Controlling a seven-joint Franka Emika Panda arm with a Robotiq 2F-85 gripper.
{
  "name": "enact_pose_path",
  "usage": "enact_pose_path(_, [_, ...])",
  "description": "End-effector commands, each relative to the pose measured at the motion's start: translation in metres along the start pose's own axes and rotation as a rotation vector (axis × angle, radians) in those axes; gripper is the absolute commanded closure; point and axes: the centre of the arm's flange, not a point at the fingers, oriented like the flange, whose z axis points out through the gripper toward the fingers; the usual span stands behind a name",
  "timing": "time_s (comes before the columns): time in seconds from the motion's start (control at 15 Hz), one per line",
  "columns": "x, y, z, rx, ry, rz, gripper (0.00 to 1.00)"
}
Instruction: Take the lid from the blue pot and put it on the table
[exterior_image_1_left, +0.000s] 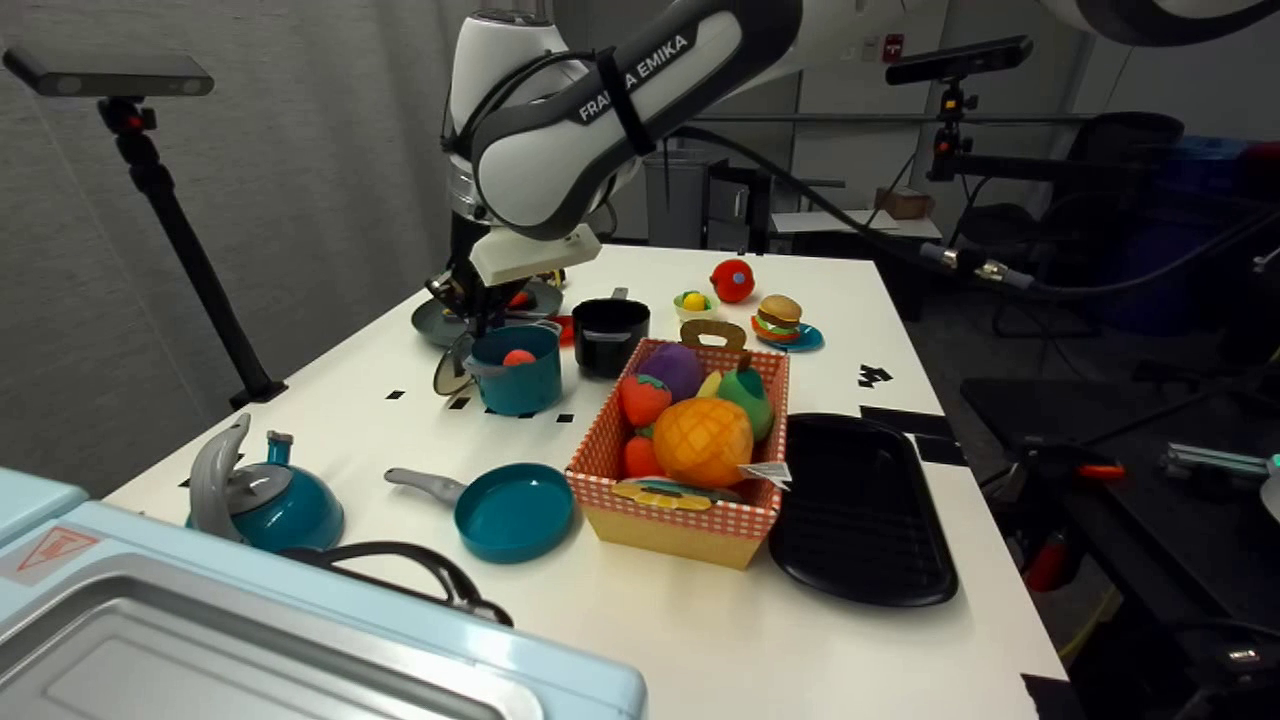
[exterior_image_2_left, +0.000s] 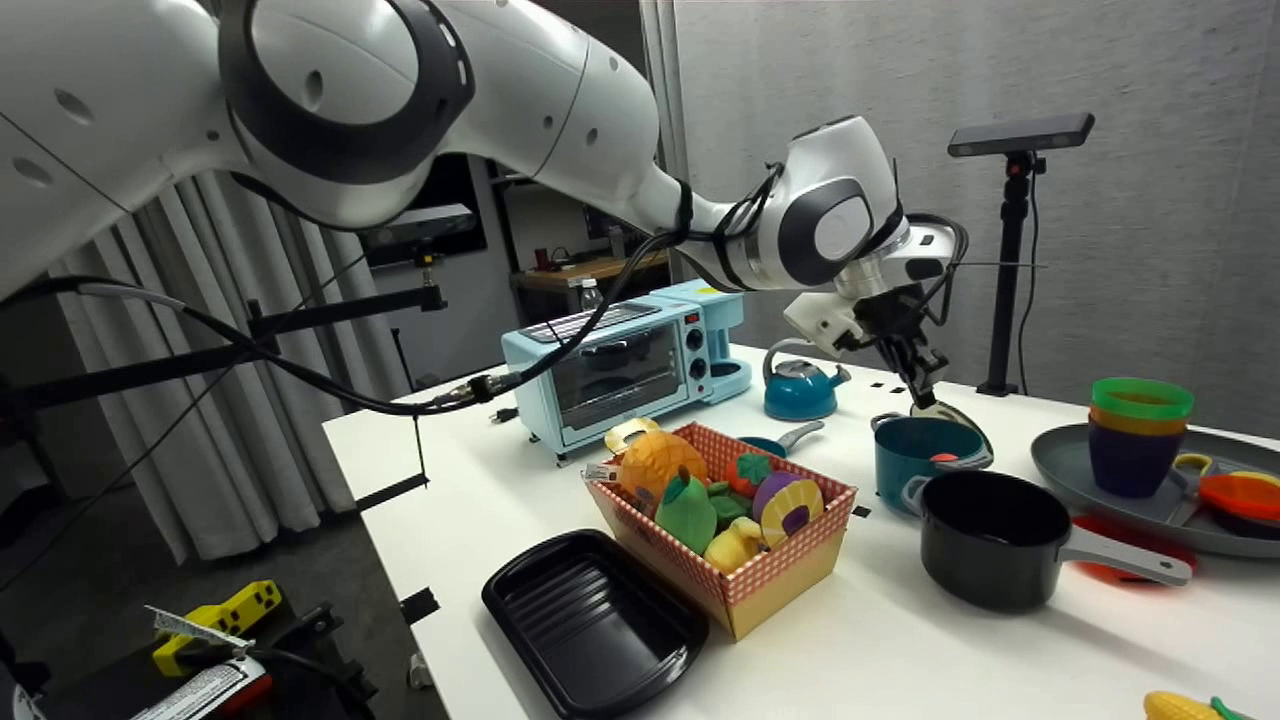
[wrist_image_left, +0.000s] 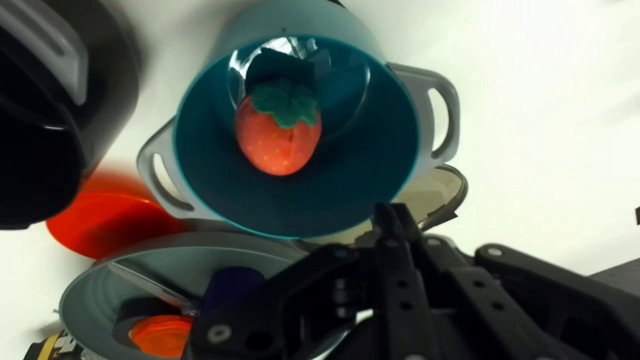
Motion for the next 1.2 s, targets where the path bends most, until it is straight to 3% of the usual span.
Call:
enact_pose_path(0.0, [0.022, -0.016, 0.021, -0.012, 0.083, 0.064, 1.00])
enact_pose_path(0.6, [0.053, -0.006, 0.036, -0.059, 0.229, 0.162, 1.00])
enact_pose_path(0.87, [0.051, -0.005, 0.024, -0.048, 0.238, 0.189, 1.00])
enact_pose_path(1.13, [0.046, 0.001, -0.009, 0.014, 0.229, 0.190, 1.00])
